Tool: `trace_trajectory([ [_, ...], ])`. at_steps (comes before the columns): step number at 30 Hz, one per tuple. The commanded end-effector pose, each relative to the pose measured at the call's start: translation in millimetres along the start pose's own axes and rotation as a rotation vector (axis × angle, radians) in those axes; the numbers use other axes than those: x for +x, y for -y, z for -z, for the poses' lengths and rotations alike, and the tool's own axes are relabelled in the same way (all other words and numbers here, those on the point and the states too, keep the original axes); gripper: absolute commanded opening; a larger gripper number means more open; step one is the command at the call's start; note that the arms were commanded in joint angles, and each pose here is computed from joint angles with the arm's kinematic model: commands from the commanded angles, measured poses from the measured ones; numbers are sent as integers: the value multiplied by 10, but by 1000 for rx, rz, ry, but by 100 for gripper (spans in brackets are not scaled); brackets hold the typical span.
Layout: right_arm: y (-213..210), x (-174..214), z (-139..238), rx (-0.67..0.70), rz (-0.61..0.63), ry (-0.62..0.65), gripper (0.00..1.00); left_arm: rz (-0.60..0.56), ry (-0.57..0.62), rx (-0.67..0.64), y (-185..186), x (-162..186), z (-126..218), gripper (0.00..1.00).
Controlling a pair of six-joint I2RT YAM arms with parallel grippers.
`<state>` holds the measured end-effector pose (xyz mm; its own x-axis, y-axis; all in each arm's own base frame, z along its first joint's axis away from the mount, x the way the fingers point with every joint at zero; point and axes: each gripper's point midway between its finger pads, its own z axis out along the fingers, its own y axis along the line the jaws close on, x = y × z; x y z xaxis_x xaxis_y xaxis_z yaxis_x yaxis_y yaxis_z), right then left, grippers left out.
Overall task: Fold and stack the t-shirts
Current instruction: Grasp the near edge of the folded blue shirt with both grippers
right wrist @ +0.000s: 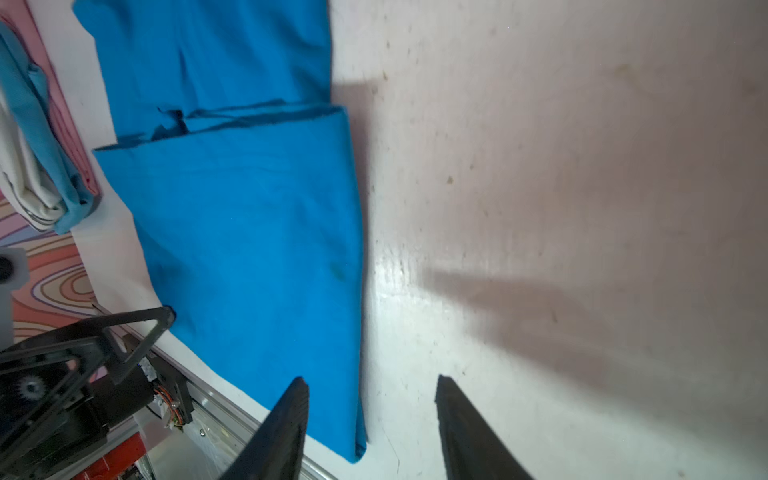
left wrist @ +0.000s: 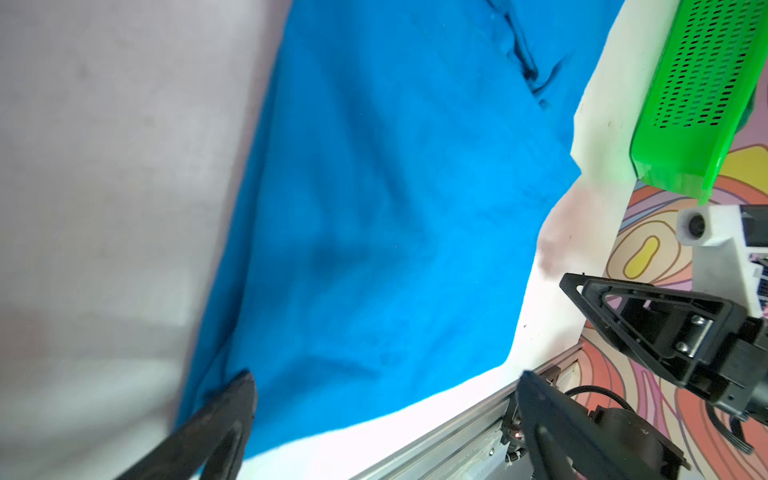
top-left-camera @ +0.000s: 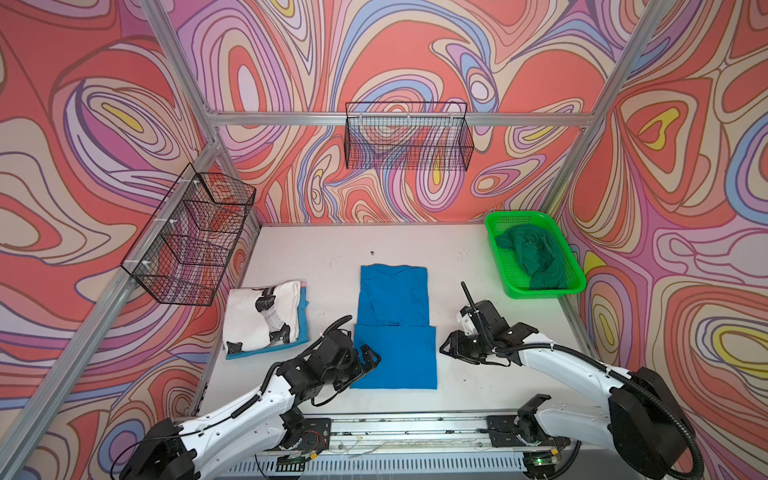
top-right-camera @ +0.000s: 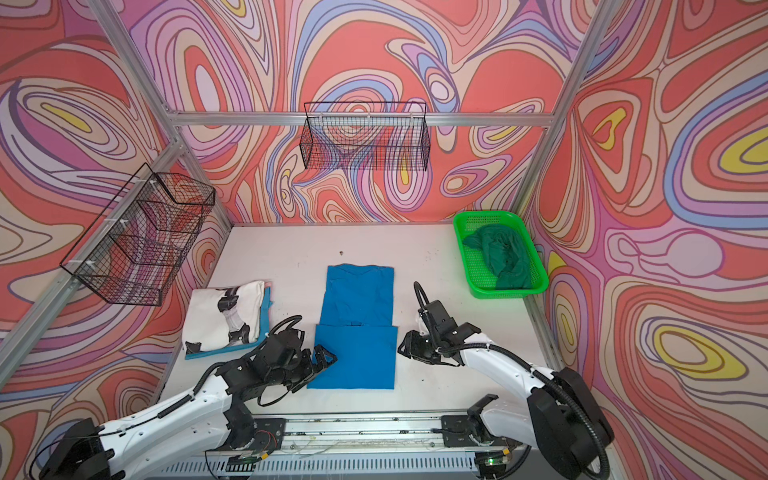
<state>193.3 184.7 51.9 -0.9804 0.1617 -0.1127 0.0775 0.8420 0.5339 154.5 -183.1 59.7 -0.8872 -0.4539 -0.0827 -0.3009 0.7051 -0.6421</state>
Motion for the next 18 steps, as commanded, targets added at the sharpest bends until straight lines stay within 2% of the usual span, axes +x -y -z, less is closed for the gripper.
trace_trajectory([
  [1,99,177,-14,62,-26,-23,53,5,28,-155,-326,4,204,100],
  [5,-22,358,-89,69,-10,-53,53,-15,50,-191,-462,1,305,100],
  [11,-76,501,-216,92,-20,-74,54,-16,0,-200,-535,85,193,98],
  [18,-97,653,-338,107,-44,-88,54,-20,-71,-212,-493,132,62,85],
])
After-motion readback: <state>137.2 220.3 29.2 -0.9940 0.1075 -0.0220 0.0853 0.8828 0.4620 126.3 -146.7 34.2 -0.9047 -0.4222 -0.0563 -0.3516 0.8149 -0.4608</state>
